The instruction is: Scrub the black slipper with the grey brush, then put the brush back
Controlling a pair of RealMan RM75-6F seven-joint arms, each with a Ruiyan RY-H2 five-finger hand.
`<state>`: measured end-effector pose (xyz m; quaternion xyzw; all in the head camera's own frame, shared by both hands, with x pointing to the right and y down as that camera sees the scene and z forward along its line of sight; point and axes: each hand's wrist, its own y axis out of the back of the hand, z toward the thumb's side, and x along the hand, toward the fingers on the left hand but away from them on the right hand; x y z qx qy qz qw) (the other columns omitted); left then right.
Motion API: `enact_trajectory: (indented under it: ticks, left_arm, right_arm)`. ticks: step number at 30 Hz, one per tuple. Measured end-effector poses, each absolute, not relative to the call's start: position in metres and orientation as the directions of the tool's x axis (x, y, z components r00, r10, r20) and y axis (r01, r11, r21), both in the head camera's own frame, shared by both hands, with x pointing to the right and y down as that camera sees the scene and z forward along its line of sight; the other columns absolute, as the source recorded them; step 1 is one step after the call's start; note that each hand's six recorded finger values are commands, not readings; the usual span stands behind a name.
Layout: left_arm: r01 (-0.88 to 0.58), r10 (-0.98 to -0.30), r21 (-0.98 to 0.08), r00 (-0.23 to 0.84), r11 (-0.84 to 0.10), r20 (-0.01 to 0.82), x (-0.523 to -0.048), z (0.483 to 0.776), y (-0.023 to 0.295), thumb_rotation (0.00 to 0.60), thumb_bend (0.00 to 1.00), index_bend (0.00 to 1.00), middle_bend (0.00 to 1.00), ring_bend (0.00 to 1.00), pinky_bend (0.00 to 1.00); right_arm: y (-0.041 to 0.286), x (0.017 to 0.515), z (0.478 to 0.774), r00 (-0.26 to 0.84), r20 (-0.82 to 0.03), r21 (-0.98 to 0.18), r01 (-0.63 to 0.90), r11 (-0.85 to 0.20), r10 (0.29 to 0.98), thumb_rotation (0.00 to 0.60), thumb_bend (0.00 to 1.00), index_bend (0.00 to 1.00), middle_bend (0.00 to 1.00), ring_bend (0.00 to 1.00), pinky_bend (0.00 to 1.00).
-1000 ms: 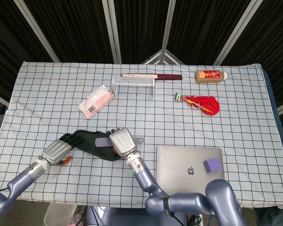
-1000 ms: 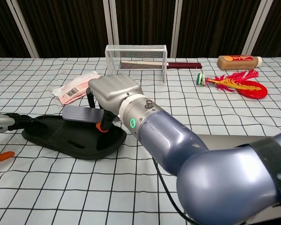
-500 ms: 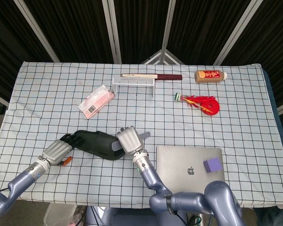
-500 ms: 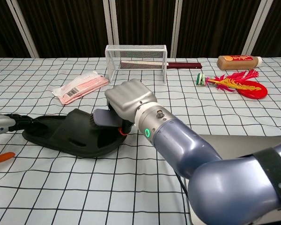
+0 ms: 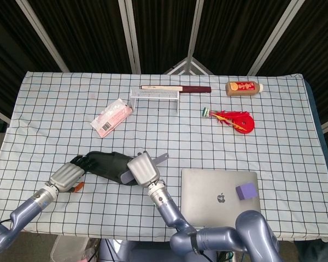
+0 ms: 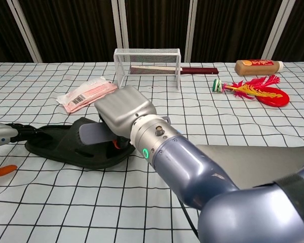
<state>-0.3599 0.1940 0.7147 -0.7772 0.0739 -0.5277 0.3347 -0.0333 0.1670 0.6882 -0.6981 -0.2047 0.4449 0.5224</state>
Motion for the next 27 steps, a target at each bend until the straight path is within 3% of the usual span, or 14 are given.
enact_trajectory:
  ticks: [12,27]
  left_arm:
    - [0.228,-0.480,-0.606,0.429,-0.762,0.765,-0.354,0.708,0.195,0.600,0.62,0.00,0.05,0.00,0.01]
    - [0.205,-0.489,-0.637,0.484,-0.743,0.726,-0.340,0.694,0.202,0.600,0.62,0.00,0.05,0.00,0.01]
  right_arm:
    - [0.184,-0.051,0.679,0.553,-0.378,-0.926,-0.222,-0.306,0.743,0.600,0.72,0.68,0.66,0.57,0.62]
    - [0.173,-0.043,0.698,0.521,-0.377,-0.914,-0.345,-0.215,0.766,0.600,0.72,0.68,0.66,0.57,0.62]
